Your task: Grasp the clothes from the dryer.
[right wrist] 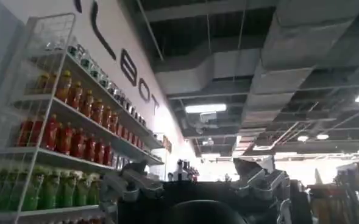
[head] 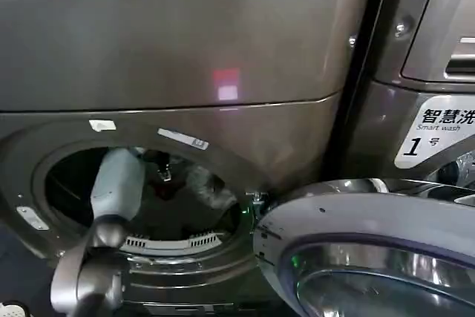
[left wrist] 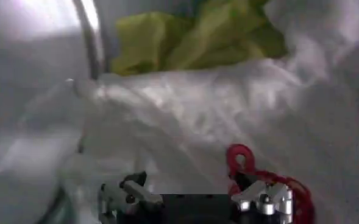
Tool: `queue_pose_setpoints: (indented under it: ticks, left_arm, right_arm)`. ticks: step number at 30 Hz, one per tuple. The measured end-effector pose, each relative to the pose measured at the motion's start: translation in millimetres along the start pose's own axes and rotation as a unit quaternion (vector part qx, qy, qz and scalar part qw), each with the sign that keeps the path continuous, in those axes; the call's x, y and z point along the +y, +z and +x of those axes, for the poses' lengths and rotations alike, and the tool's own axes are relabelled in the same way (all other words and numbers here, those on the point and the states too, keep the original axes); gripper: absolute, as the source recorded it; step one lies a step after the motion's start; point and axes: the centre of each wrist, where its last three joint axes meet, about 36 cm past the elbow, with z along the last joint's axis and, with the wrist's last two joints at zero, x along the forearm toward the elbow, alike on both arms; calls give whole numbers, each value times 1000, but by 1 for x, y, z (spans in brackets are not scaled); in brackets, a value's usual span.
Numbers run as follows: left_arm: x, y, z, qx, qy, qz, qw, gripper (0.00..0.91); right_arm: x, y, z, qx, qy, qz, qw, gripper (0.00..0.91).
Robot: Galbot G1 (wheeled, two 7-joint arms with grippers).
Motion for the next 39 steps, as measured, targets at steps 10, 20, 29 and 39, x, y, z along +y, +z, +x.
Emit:
queue_pose_setpoints:
  ticks: [10,20,29,39]
  left_arm:
    - [-4,-4,-19,-10,22,12,1000,907]
    - [-10,2,-33,15,42,29,999,907]
    - [-14,5,-42,36,53,35,997,907]
    - [-20,12,-50,33,66,39,996,0]
  right_arm:
    - [4,5,2,2,-3,3,1000,907]
    - [7,8,3,4,-6,4,1000,907]
    - [8,7,3,2,-8,6,1000,907]
    - [10,9,5,4,-10,6,1000,907]
